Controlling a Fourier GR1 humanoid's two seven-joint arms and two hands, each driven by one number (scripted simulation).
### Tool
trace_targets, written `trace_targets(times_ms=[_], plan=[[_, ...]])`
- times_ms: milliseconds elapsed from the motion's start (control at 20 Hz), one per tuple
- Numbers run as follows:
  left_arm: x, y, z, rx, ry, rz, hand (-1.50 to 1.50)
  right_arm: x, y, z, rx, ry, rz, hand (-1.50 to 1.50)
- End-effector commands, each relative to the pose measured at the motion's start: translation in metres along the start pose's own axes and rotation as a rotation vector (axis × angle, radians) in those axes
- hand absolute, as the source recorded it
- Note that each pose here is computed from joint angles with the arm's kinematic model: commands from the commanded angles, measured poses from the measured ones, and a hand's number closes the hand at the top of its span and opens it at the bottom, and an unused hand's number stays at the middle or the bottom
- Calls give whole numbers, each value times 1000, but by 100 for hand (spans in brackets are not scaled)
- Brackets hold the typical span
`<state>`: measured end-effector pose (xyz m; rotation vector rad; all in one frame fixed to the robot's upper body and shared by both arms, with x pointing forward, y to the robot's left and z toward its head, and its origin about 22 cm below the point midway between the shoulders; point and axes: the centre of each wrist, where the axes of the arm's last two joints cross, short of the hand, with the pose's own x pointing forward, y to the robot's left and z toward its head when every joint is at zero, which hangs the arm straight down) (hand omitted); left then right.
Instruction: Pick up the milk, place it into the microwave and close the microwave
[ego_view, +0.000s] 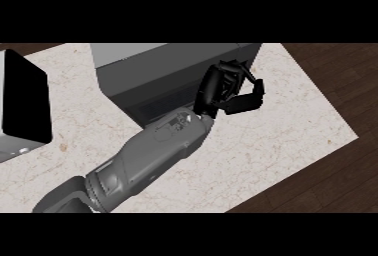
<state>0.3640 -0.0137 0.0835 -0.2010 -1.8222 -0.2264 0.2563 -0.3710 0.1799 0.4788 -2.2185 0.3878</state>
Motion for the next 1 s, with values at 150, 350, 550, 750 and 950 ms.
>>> trace_targets(times_ms=[150, 350, 550, 750, 950], plan=[[-30, 46, -7, 154, 106, -94, 150, 17, -8, 1, -33, -14, 44, -150], [-35, 60, -8, 120, 118, -123, 150, 22, -10, 5, -42, -15, 51, -150], [-39, 67, -6, 137, 113, -115, -150, 25, -11, 11, -67, -6, 50, -150], [-39, 72, -7, 124, 117, -99, -150, 32, -13, 13, -78, -2, 62, -150], [-44, 72, -3, 101, 119, -96, -150, 37, -11, 13, -70, -10, 60, -150]])
